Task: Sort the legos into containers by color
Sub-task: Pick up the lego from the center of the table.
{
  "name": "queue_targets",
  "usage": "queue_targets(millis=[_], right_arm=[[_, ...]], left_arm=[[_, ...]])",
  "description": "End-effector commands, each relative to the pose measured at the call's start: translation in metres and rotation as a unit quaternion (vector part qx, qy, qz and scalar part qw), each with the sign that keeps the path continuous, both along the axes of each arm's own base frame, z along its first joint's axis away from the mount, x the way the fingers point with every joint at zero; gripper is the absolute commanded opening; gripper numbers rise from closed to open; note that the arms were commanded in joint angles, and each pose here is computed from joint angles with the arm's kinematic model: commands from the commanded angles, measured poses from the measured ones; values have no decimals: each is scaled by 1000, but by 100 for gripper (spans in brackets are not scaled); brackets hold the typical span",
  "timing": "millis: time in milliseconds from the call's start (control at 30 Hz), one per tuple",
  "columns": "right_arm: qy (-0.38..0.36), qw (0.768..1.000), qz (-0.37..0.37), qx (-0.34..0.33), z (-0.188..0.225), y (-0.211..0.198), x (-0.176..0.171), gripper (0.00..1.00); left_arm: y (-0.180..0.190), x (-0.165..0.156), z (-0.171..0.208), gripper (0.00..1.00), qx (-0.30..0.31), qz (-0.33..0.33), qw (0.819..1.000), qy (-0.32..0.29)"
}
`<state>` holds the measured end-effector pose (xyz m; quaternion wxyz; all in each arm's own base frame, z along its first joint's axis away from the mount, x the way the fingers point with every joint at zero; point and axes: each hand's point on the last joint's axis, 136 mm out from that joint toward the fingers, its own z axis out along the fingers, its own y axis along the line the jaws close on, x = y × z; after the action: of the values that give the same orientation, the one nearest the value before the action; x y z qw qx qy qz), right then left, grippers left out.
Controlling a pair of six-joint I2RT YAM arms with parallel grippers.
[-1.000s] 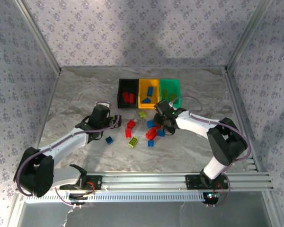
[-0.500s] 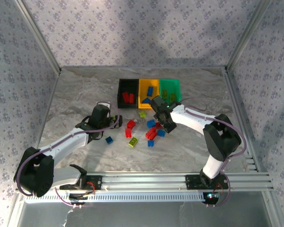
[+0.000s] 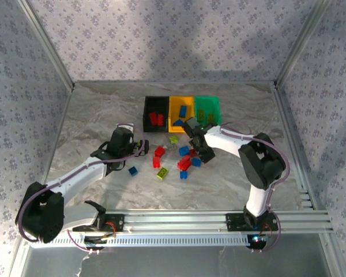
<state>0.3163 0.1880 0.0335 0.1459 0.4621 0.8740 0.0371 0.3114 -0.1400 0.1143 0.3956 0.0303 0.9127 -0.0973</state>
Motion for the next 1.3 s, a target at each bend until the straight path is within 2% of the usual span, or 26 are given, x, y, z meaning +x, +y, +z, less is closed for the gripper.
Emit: queue_targets(millis=[0, 467, 533, 733, 933, 1033, 1133, 1267], right_arm=[[-18, 1000, -12, 1, 6, 7, 15, 69], [-13, 1000, -11, 4, -5, 0, 15, 48], [-15, 1000, -1, 1, -3, 0, 15, 39], [-21, 1000, 7, 6, -1, -6, 15, 28], [-53, 998, 15, -19, 33, -18, 17, 27], [-93, 994, 35, -35, 68, -14, 30, 27], [-113, 988, 86, -54, 95, 1, 45, 25], [-142, 971, 179, -67, 127, 46, 71, 26]], left_arm=[[1, 2, 10, 100, -9, 4, 1000, -18], [7, 3, 10, 100, 2, 17, 1000, -21], [8, 3, 9, 100, 1, 18, 1000, -20], [10, 4, 9, 100, 7, 24, 999, -21], [13, 3, 11, 100, 12, 29, 999, -25], [18, 3, 10, 100, 15, 40, 999, -25], [23, 2, 12, 99, 16, 51, 998, -34], [32, 3, 9, 99, 15, 73, 997, -31]])
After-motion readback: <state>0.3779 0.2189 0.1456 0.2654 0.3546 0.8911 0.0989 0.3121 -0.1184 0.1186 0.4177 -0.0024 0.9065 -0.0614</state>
